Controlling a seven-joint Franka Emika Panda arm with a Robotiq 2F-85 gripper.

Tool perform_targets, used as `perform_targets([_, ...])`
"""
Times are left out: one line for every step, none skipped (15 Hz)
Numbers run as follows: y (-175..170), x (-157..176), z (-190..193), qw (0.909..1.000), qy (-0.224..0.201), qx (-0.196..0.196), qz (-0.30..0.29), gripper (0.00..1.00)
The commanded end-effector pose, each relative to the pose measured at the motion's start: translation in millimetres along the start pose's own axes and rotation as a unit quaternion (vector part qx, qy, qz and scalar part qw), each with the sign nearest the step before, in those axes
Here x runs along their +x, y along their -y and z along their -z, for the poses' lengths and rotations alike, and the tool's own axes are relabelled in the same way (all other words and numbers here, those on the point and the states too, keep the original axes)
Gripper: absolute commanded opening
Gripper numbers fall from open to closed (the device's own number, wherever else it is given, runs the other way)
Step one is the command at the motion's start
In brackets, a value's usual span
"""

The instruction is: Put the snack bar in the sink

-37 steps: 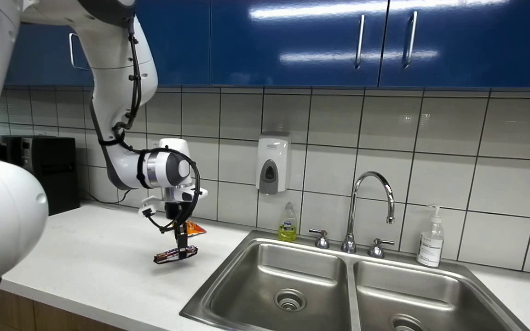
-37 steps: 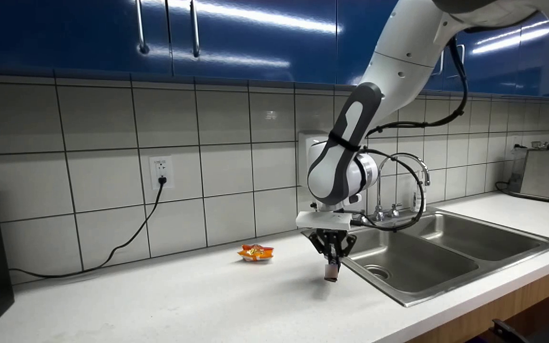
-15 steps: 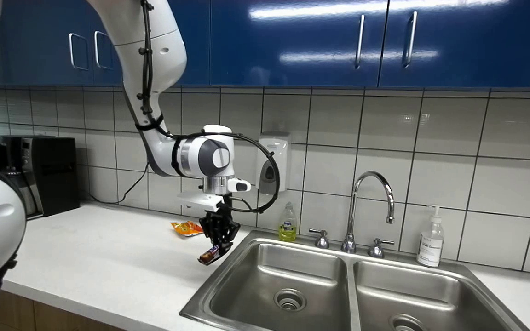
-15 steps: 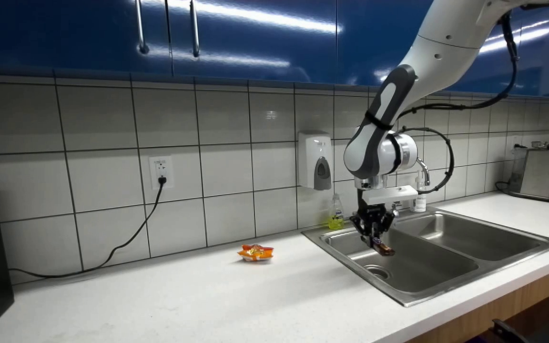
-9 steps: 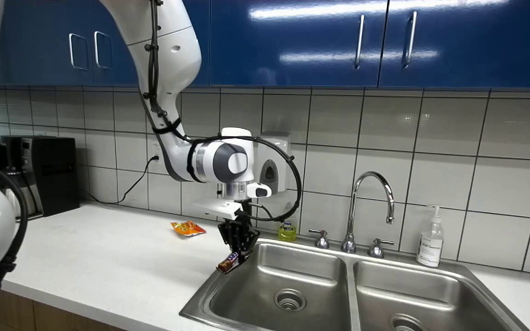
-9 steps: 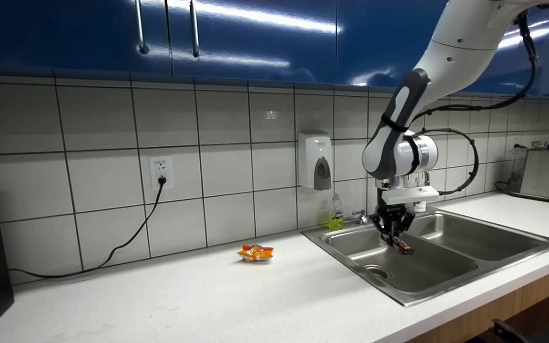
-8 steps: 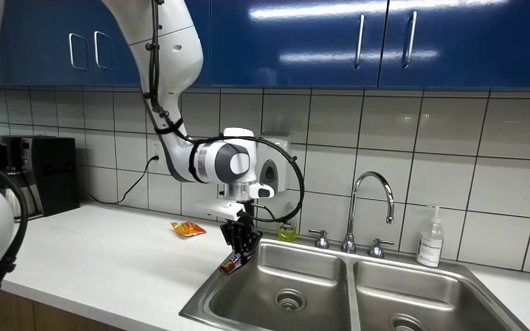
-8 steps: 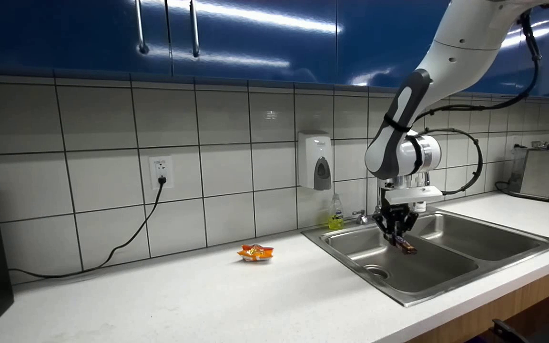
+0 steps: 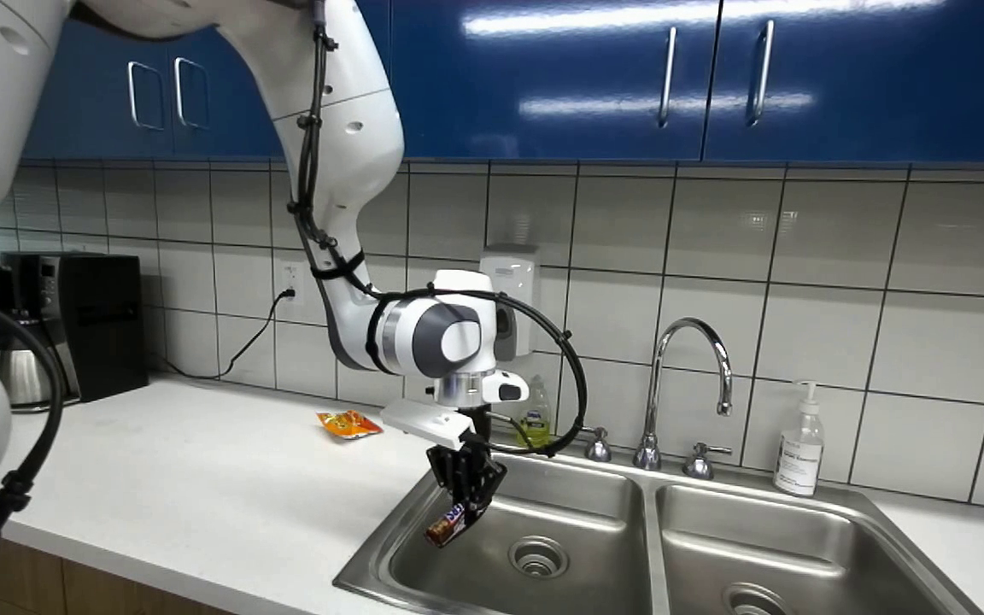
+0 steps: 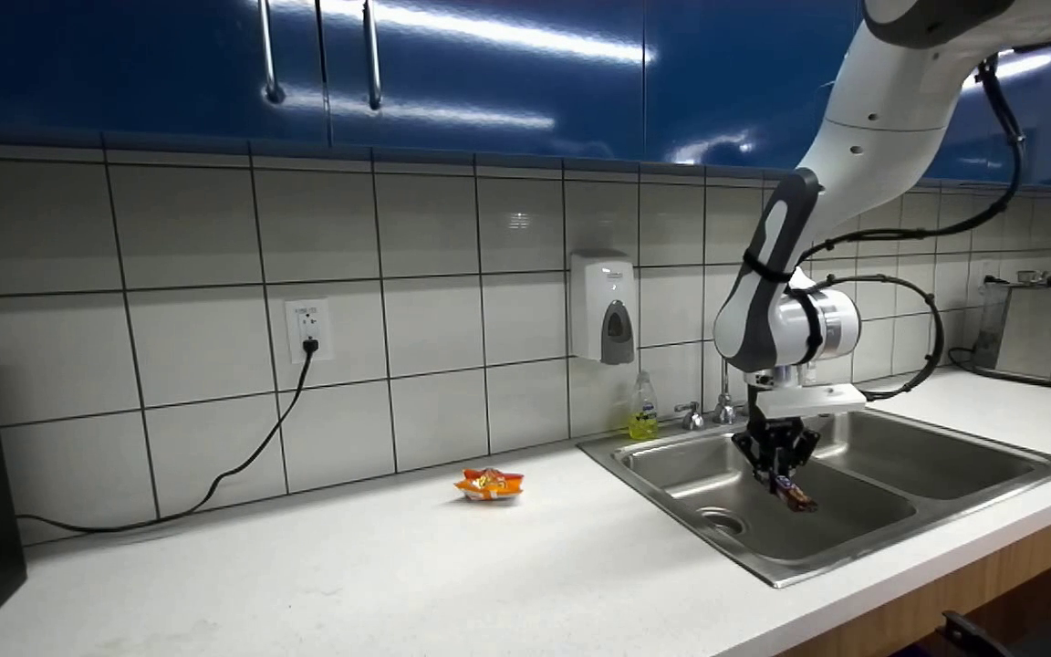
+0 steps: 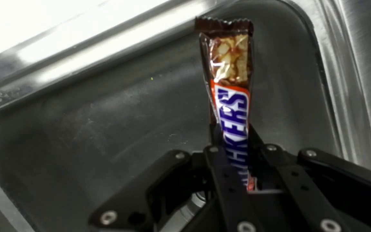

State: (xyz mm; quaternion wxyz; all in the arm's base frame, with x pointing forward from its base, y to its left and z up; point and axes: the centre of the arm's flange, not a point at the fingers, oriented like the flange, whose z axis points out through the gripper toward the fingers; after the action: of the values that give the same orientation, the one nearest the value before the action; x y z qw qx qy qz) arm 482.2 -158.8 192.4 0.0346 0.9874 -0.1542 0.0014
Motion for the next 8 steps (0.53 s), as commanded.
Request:
perform_targets([-11,17,-30,1.0,-0.001,-0.002,0.009,0.05])
perform_targets([-12,20,-37,1.0,0.0,-0.005,0.009,0.05])
perform_targets([-13,24,-43,0.9999,0.001,-0.007,0.008,0.05])
perform_targets([-13,27,-48,0.9999,0.002,-0.008,0.008,0.05])
perform_targets([-13,31,-53,0.9999,0.003,-0.009,0.007,0.05])
perform_targets([-13,35,-58,0.9999,0.003,-0.01,0.006,0.05])
perform_targets([-12,40,-62,0.9999,0.003,-0.009,0.006,0.05])
perform_targets([-11,44,-67,0.9999,0.003,-0.01,0.006,0.05])
